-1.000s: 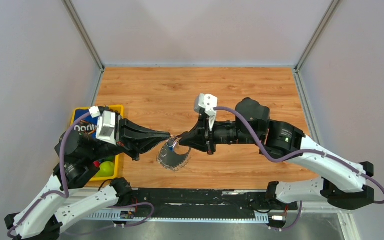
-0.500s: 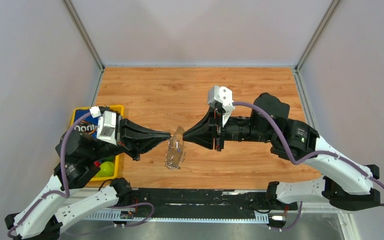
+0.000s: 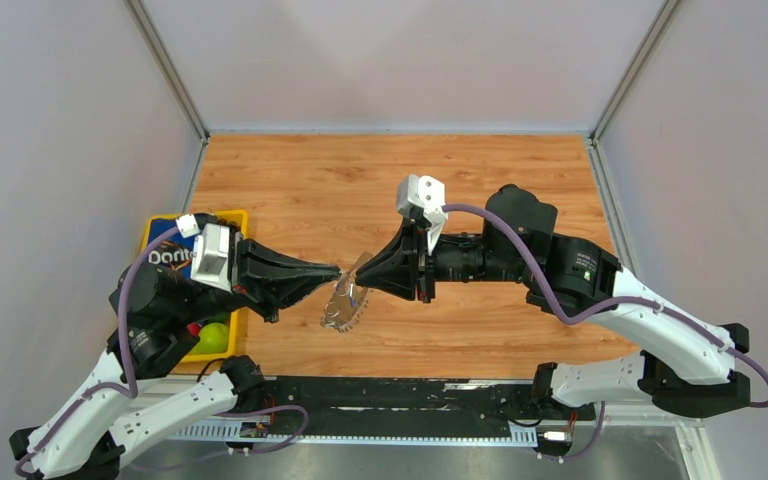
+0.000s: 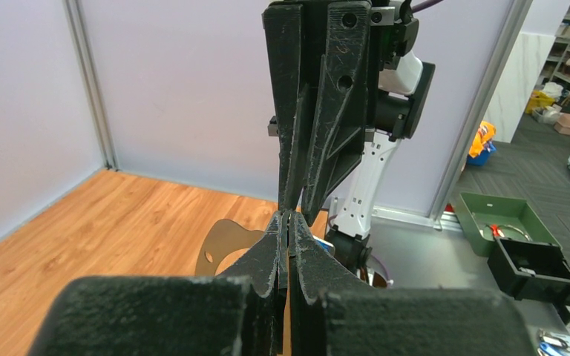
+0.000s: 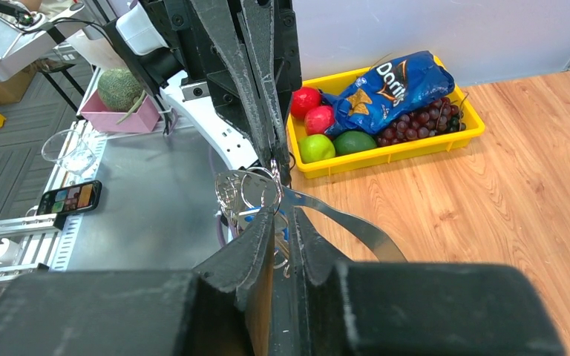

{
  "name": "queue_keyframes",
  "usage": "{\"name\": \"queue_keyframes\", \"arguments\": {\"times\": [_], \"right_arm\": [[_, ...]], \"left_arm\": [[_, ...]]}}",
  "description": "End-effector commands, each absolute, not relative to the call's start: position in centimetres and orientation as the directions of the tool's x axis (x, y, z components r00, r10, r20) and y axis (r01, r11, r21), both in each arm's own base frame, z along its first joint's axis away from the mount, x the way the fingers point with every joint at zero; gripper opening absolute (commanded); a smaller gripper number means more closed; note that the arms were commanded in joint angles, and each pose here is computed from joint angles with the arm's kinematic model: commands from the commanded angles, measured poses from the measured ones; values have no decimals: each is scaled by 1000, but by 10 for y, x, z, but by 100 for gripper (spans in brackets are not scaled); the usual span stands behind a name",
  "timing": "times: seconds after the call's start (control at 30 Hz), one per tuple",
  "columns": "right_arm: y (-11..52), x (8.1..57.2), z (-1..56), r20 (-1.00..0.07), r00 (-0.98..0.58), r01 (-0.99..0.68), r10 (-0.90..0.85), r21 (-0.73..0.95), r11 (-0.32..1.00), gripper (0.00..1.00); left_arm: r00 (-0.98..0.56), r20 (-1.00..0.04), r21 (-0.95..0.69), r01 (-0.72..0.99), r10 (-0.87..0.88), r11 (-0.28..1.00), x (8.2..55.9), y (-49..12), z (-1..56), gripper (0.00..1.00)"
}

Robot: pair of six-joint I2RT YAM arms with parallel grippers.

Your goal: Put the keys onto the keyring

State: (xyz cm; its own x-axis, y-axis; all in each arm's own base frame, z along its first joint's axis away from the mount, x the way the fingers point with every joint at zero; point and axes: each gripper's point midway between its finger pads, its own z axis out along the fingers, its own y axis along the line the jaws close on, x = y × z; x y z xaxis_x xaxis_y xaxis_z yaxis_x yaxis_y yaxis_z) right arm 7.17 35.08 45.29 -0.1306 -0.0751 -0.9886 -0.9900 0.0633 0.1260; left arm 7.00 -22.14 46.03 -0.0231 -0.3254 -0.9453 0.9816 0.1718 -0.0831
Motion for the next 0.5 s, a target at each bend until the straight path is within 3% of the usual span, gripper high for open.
{"name": "queue_keyframes", "arguments": {"times": [0.0, 0.47], "right_arm": [[345, 66, 483, -994, -106, -994, 12, 107, 39, 15], [346, 64, 490, -993, -108, -994, 41, 109, 29, 15]], "left_arm": [[12, -923, -54, 986, -385, 160, 64, -216, 478, 0], [14, -921, -53, 986, -389, 159, 63, -215, 478, 0]]}}
